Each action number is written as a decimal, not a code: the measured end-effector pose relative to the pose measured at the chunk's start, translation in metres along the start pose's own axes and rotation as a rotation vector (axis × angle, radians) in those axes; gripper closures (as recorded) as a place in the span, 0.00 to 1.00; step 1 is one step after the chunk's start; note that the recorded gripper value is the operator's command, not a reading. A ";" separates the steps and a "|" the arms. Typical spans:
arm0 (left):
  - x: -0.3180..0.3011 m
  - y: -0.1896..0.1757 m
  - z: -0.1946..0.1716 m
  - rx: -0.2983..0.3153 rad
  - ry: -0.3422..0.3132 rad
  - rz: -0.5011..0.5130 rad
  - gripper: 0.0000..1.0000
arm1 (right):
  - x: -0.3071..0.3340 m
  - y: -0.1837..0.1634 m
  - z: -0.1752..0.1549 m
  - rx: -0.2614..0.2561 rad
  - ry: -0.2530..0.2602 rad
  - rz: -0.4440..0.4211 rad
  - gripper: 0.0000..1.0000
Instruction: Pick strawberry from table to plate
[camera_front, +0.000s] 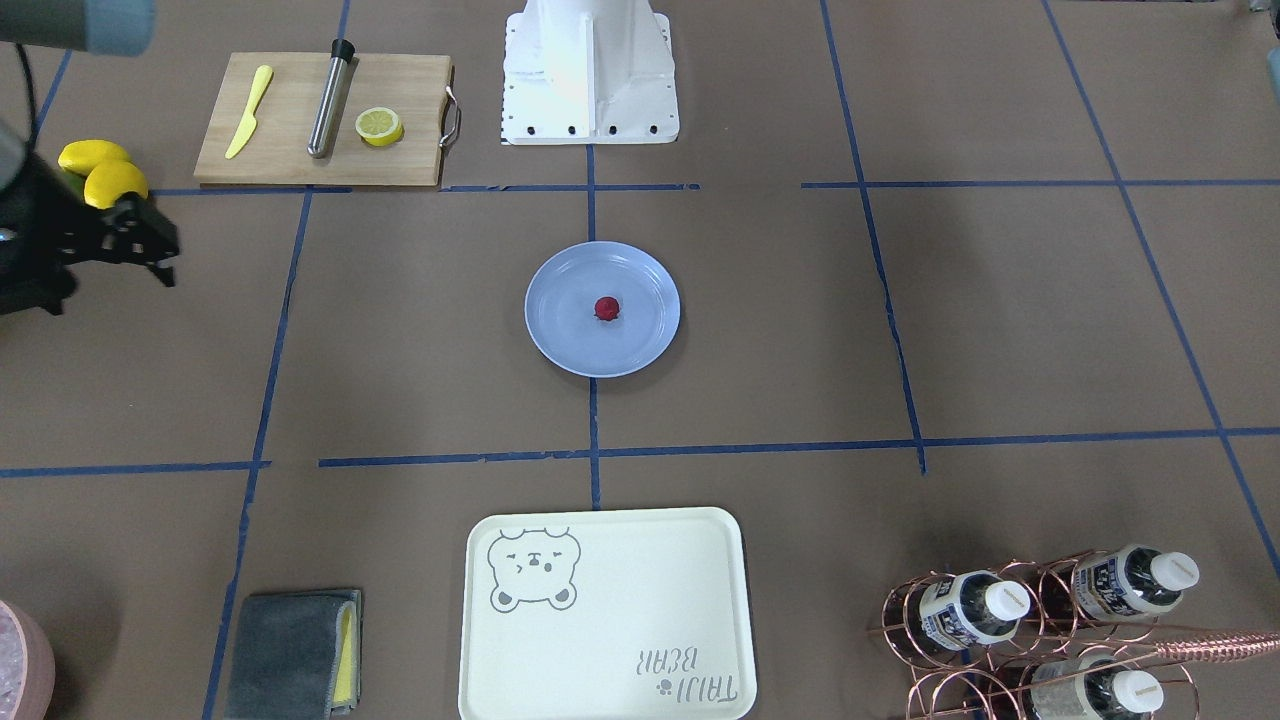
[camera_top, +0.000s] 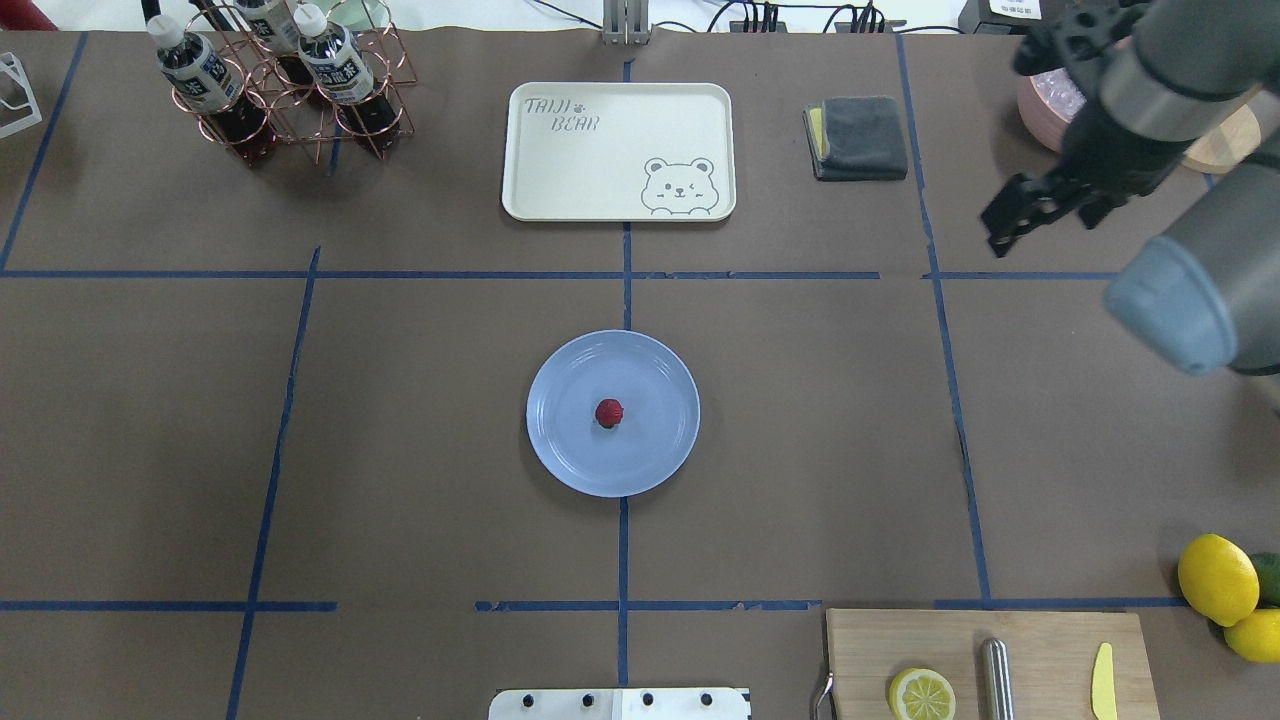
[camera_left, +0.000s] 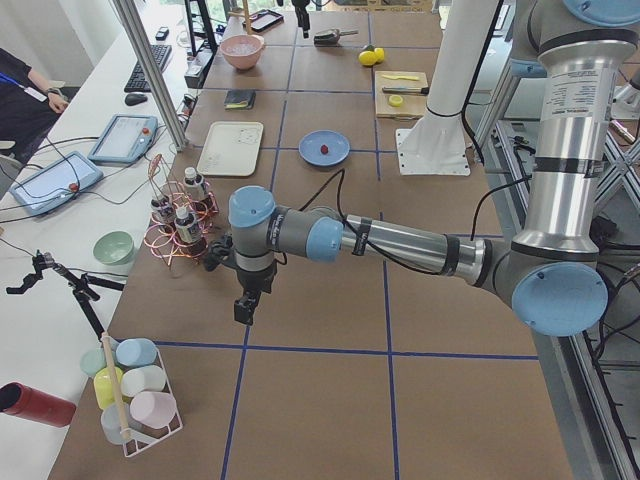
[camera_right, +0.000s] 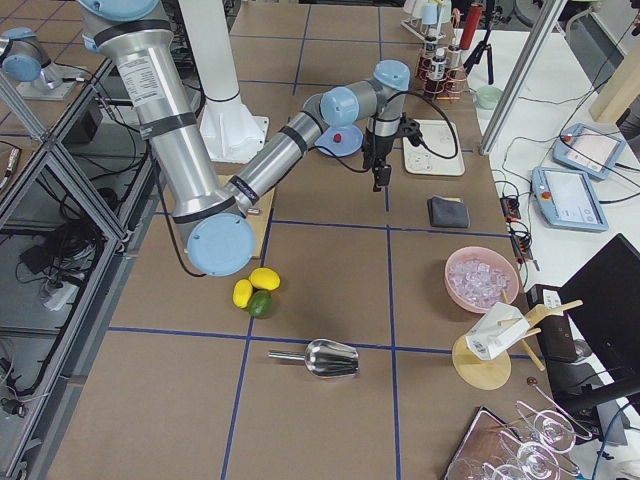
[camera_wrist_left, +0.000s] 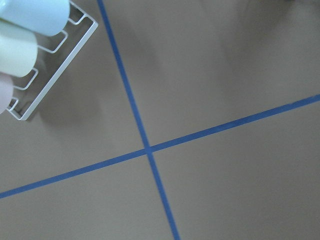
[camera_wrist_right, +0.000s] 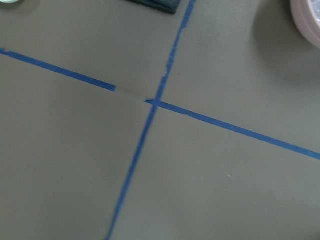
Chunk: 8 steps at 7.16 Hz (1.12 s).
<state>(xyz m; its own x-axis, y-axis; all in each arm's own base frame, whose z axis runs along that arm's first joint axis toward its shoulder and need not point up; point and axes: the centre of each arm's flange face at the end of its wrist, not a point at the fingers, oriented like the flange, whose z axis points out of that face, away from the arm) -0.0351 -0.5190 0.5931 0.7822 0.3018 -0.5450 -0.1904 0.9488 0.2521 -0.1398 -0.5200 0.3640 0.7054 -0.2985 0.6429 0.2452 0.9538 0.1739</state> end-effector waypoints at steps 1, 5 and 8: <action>-0.013 0.013 0.004 -0.010 0.005 -0.011 0.00 | 0.061 0.026 0.001 -0.014 0.004 0.014 0.00; -0.023 0.034 0.011 -0.018 0.041 -0.034 0.00 | 0.244 0.114 0.020 -0.049 -0.064 0.089 0.00; -0.033 0.052 0.020 -0.040 0.046 -0.064 0.00 | 0.281 0.124 0.034 0.042 -0.054 0.058 0.00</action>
<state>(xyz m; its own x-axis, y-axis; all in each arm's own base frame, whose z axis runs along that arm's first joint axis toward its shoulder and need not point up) -0.0587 -0.4816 0.6397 0.7658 0.2430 -0.5954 -0.1649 0.9691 0.1834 0.0660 -0.4848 0.5914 0.6801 -0.2419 0.6921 0.1766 0.9703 0.1655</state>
